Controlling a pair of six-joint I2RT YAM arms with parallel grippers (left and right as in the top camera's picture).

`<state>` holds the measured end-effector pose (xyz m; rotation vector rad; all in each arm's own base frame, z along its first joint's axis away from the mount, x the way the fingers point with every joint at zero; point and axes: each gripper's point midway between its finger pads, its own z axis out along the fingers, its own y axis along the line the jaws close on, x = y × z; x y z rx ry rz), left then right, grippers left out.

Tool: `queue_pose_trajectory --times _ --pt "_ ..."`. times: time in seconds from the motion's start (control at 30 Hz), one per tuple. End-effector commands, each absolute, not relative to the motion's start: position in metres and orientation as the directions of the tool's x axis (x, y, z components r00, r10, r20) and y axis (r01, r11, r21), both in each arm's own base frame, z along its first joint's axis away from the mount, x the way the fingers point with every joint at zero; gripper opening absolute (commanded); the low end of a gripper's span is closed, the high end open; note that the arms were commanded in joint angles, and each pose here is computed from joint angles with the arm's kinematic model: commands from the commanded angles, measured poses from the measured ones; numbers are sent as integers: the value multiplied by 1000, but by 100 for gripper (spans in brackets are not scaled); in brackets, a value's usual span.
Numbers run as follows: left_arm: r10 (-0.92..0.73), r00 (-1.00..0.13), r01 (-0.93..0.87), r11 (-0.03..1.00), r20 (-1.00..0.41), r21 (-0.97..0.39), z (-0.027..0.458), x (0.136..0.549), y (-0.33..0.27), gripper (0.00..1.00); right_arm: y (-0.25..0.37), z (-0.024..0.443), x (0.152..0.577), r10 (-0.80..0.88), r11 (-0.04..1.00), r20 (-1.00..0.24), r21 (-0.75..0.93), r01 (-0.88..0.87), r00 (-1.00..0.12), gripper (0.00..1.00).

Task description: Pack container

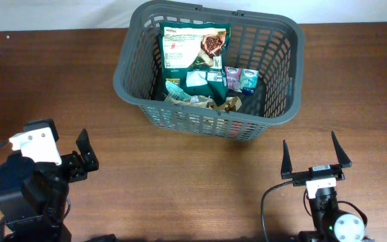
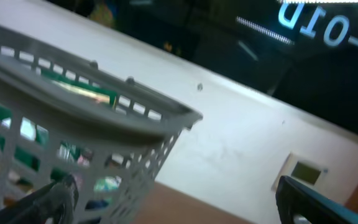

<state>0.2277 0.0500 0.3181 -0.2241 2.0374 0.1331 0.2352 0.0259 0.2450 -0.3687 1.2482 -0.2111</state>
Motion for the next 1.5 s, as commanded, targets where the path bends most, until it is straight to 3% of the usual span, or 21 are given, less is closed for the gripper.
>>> queue_pose_trajectory --times 0.0,0.13,0.4,1.47 --pt "-110 -441 -207 978 -891 -19 318 227 47 99 22 237 237 -332 935 -900 -354 -31 282 99" --pt "-110 -441 -207 978 -891 -19 318 227 47 99 19 225 241 -332 936 -915 -349 -36 228 99" --pt "-110 -441 -207 978 -891 -19 318 227 47 99 19 163 245 -323 939 -946 -320 -123 -9 99" --pt "-110 -441 -207 978 -891 -19 318 227 47 99 19 159 245 -324 939 -946 -318 -130 -25 99"
